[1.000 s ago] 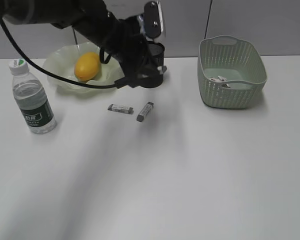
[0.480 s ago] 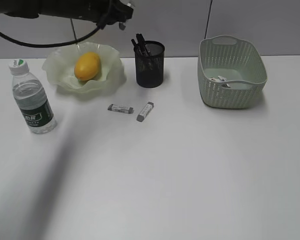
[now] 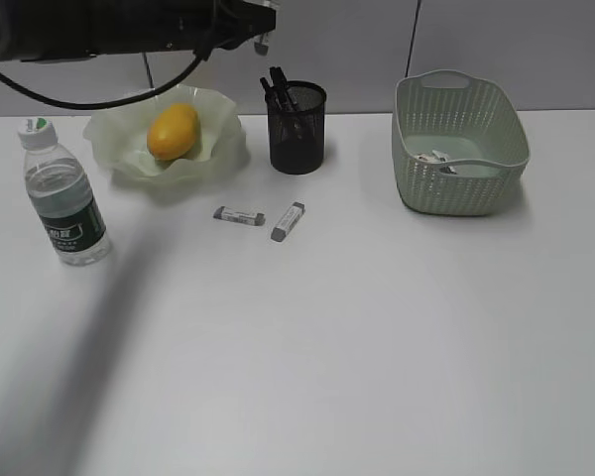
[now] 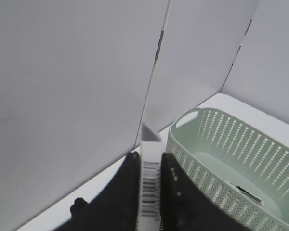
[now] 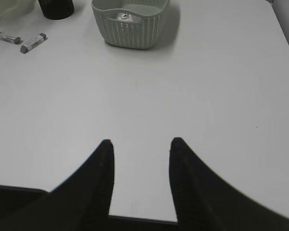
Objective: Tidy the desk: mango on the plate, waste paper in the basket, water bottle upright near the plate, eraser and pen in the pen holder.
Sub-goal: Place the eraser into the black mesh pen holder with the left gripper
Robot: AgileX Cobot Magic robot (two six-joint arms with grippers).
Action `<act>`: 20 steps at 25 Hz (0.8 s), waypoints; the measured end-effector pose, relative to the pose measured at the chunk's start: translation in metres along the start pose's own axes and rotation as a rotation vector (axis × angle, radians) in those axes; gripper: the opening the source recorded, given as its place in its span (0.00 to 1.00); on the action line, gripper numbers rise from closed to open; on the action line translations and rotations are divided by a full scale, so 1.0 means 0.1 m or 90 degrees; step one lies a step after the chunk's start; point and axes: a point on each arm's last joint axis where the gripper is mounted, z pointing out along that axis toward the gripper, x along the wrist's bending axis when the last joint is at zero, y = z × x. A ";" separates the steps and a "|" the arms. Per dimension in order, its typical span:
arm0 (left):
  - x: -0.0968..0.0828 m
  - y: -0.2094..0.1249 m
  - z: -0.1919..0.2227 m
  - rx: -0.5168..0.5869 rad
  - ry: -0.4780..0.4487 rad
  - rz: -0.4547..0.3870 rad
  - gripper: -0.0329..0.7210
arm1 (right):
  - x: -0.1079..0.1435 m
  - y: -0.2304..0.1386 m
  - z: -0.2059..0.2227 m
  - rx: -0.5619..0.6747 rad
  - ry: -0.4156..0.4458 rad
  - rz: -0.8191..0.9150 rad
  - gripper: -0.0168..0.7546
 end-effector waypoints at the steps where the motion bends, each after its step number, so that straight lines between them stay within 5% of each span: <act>1: 0.02 -0.02 0.04 -0.003 -0.008 -0.001 0.16 | 0.00 0.00 0.00 -0.001 0.000 0.000 0.43; 20: 0.15 -0.40 0.29 0.029 0.025 -0.045 0.16 | 0.00 0.00 0.00 -0.001 0.000 0.000 0.43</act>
